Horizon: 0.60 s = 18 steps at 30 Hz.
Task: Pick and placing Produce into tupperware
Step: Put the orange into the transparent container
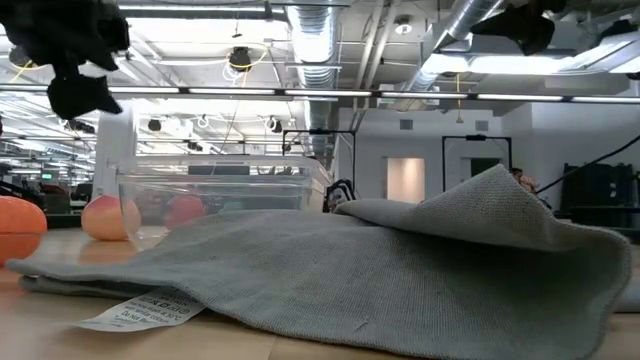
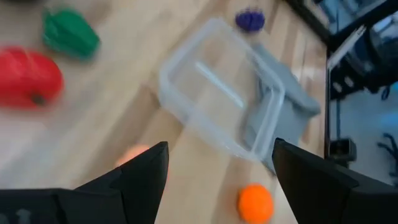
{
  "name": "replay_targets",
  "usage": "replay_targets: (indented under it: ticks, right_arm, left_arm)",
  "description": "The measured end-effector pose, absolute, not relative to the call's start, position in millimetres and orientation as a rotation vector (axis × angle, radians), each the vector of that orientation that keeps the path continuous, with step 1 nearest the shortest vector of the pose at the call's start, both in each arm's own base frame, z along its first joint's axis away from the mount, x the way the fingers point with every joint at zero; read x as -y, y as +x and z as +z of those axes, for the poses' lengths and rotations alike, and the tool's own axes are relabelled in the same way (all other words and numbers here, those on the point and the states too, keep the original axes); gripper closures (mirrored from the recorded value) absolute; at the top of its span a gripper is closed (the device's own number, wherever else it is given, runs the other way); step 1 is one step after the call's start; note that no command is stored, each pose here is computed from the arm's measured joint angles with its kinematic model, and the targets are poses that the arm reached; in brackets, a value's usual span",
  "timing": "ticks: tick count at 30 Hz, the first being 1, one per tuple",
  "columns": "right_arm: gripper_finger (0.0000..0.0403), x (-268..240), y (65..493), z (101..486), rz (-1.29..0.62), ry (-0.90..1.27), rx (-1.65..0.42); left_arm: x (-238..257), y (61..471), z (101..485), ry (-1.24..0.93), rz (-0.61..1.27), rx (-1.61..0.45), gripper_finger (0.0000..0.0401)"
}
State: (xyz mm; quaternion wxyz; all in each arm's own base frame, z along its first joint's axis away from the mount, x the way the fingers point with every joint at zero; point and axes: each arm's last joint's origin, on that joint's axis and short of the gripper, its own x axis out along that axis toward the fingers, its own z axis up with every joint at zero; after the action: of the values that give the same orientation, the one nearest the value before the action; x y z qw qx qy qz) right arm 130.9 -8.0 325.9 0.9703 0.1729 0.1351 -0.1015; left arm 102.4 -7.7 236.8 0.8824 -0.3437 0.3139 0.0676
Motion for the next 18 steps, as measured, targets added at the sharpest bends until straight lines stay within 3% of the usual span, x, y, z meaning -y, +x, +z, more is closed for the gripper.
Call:
replay_targets:
  ticks: [9,18]
  right_arm:
    - [0.0127,8,129,319,-0.207,0.311,-0.349]
    - [0.0127,7,124,319,-0.198,0.311,-0.353]
  left_arm:
    - [21,129,220,-0.807,-0.035,-0.921,0.0127]
    - [56,144,226,-0.906,-0.138,-0.873,0.0127]
